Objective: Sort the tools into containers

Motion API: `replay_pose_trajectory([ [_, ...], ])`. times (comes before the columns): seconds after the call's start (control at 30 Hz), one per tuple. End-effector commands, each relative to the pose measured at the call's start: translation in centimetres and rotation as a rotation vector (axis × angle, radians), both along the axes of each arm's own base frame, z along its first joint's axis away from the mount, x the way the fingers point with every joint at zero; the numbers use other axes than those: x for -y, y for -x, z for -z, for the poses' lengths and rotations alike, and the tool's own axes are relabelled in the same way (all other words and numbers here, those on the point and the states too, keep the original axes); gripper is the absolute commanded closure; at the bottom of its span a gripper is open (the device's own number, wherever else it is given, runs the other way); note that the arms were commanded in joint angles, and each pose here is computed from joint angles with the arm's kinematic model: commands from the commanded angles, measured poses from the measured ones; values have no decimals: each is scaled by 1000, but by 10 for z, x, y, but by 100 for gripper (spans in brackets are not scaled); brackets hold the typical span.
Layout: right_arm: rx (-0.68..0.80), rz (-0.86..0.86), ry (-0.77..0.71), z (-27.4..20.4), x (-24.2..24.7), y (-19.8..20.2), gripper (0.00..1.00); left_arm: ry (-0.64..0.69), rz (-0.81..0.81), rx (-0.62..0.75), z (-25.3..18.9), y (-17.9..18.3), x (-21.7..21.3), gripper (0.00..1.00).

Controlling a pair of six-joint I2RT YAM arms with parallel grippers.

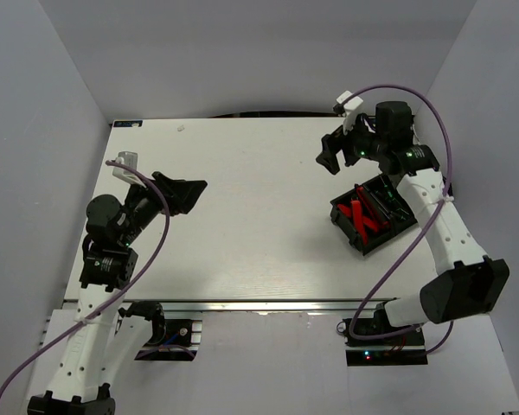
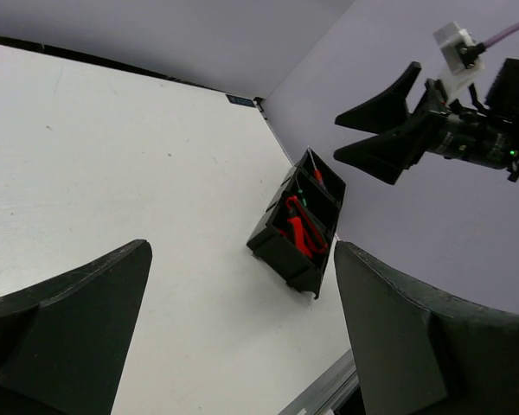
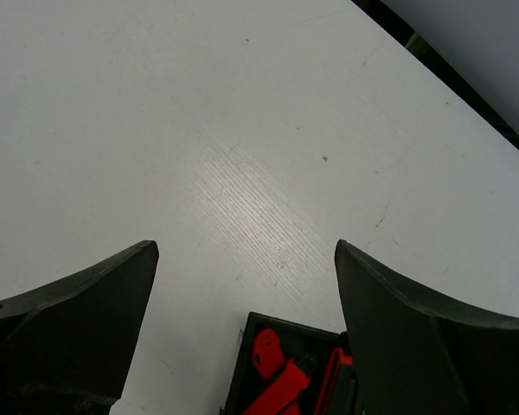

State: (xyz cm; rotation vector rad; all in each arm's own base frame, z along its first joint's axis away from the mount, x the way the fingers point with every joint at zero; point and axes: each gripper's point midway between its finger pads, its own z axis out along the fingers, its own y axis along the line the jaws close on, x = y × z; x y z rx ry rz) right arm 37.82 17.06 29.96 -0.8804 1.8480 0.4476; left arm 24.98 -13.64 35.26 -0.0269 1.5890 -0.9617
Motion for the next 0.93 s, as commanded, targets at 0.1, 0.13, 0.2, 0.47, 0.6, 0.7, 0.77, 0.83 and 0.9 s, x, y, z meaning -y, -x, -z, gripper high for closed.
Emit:
replay_pose_trajectory([
  [0.1, 83, 65, -19, -19, 12, 12, 10, -2, -2, -38, 13, -3, 0, 2],
  [0.13, 86, 72, -17, -19, 14, 13, 11, 1, 3, -40, 13, -2, 1, 2],
  [0.2, 78, 85, -28, -18, 15, 18, 11, 5, 6, -41, 13, -3, 1, 2],
  [0.47, 72, 75, -72, -21, 13, 33, 10, 22, 29, -54, 15, -1, 5, 2],
  [0.6, 71, 73, -74, -19, 13, 35, 11, 22, 27, -51, 15, 0, 4, 2],
  [0.7, 74, 52, -70, -19, 11, 38, 11, 25, 24, -52, 15, 0, 4, 2],
  [0.77, 73, 43, -72, -18, 10, 40, 10, 28, 23, -54, 15, 0, 4, 2],
  [0.83, 69, 37, -68, -14, 10, 41, 10, 27, 24, -60, 18, 0, 4, 2],
  [0.9, 68, 19, -69, -13, 8, 43, 11, 30, 23, -60, 17, -1, 4, 2],
])
